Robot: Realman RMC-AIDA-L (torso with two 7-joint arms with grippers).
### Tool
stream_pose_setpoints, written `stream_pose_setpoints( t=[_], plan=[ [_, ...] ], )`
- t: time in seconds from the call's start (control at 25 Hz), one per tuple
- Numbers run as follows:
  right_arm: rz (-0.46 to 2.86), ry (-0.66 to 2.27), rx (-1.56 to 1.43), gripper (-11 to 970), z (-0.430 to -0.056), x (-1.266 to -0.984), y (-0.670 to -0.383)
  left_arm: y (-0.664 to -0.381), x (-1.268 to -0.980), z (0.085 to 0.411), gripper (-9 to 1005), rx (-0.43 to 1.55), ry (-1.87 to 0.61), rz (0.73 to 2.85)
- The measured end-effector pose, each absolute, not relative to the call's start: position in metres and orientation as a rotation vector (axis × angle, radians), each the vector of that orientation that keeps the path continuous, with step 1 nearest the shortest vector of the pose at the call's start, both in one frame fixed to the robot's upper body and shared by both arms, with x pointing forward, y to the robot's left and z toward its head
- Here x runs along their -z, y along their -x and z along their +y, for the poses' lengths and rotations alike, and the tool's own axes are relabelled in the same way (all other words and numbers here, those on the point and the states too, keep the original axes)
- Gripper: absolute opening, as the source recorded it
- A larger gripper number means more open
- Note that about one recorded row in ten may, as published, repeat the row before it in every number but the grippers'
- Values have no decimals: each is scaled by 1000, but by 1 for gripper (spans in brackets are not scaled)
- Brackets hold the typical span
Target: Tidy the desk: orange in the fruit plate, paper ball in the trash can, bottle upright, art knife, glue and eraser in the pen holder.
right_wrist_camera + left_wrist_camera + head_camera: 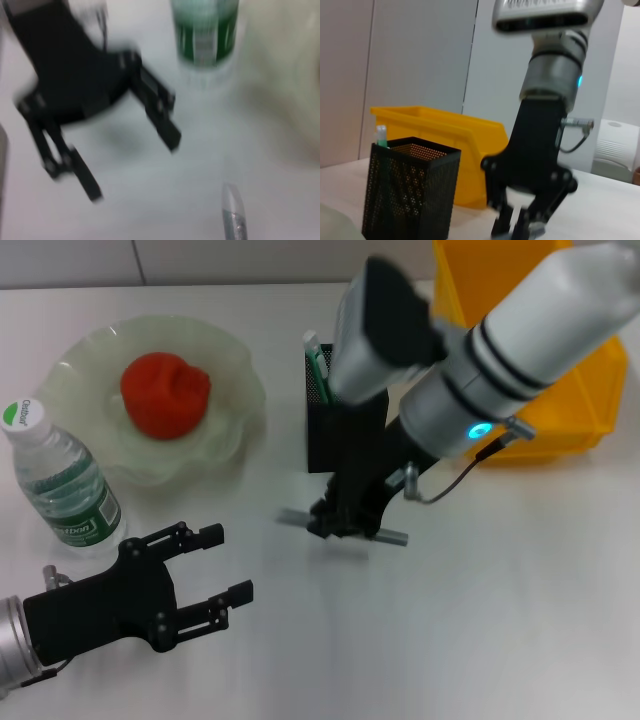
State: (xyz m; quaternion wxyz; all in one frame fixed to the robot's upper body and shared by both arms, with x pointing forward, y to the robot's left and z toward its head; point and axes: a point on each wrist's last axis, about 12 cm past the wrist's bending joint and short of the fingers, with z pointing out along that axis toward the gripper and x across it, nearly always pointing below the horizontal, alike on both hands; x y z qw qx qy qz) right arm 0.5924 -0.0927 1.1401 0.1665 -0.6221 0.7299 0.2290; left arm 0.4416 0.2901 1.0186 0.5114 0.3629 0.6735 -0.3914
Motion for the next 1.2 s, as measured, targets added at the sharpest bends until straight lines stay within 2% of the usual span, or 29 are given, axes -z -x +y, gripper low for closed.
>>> stream_pose_setpoints(
  t=[0.16,0.28,0.56,0.96,1.2],
  plan=[
    [1915,1591,-890,136,-118,-1156,-591,-442,-1019,292,751,932,-857,1619],
    [1840,1489,-979,135,-132,-1156,-591,-442,-1020,292,751,931,-852,1617],
    [1678,1102,-1139,135,-171,-1133,-592,-444,-1024,290,750,938,-807,1578],
    [1545,728,-1096,131,-199,-1110,-589,-446,-1025,291,750,922,-769,1566],
    [1515,649,-1047,131,-201,-1106,-592,-446,-1025,290,750,924,-770,1565]
  ],
)
